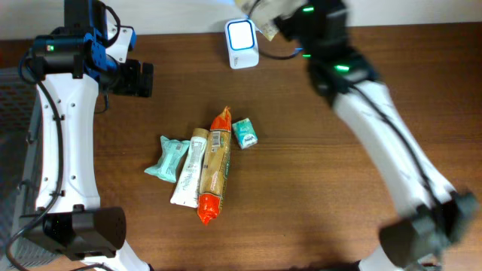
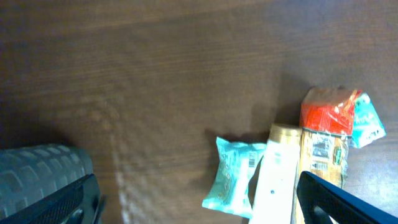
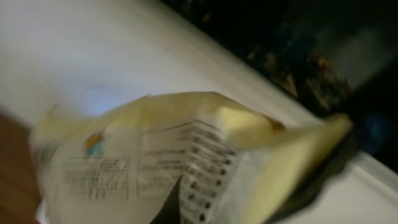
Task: Scan the item barcode
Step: 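Move the yellow bag right and drop it on the table, then grasp the teal soap pack with the right gripper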
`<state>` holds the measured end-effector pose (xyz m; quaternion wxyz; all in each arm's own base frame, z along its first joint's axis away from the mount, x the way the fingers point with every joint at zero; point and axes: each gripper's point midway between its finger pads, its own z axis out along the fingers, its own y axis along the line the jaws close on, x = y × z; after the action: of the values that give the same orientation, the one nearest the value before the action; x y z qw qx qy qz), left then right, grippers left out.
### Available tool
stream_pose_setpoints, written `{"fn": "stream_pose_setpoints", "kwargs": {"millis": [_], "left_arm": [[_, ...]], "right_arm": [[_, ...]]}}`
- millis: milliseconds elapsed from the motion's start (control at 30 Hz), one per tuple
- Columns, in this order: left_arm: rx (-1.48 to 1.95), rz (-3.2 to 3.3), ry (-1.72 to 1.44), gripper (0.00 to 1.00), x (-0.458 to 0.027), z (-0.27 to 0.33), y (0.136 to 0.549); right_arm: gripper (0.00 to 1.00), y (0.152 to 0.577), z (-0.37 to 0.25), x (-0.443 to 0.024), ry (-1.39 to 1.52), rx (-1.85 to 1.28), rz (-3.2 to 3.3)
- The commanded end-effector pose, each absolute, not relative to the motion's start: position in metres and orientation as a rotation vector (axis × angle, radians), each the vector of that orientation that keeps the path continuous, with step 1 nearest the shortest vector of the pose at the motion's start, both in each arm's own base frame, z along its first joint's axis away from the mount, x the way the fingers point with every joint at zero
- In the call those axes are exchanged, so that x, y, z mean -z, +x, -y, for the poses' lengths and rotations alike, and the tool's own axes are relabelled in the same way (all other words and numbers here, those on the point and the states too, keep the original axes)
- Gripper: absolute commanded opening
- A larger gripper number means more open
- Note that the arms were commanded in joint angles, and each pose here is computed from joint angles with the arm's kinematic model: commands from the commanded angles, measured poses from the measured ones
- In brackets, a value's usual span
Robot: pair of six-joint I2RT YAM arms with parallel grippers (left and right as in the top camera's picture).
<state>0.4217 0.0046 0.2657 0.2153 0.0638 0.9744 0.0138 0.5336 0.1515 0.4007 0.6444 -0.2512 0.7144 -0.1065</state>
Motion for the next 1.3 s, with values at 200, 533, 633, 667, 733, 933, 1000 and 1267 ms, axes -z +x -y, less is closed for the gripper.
{"fn": "stream_pose_setpoints", "kwargs": {"millis": [200,533,633,667,733,933,1000,1267], "left_arm": [[-0.05,-2.694,0.199,0.99,-0.269,-0.006,0.421],[-0.05,-2.693,0.199,0.99,-0.269,-0.006,0.421],[-0.05,-2.694,0.199,0.99,-0.269,-0.006,0.421],[-0.05,-2.694,0.199,0.99,-0.269,-0.006,0.421],[-0.05,-2.693,0.199,0.99,-0.269,-0.006,0.421],[-0.05,-2.693,0.199,0.99,-0.269,-0.006,0.421],[-0.05,-2.694,0.199,0.99,-0.269,-0.006,0.421],[-0.05,-2.693,0.199,0.99,-0.269,-0.006,0.421]], "right_arm": [[0.04,0.397,0.106,-0.236,0.692,-0.308,-2.528],[0.35,0.357,0.179,-0.101,1.117,-0.133,-2.851],[0.57,0.353,0.174,-0.139,1.104,-0.134,-2.836],[0.57,0.354,0.167,-0.157,1.077,-0.155,-2.83],[0.59,0.382,0.111,-0.184,0.729,-0.477,-2.827],[0.67,0.417,-0.076,-0.154,0.154,-0.707,-2.931],[0.63,0.419,-0.138,-0.121,0.131,-0.741,-2.949],[0.4,0.39,-0.223,-0.018,0.328,-0.767,-2.945]]}}
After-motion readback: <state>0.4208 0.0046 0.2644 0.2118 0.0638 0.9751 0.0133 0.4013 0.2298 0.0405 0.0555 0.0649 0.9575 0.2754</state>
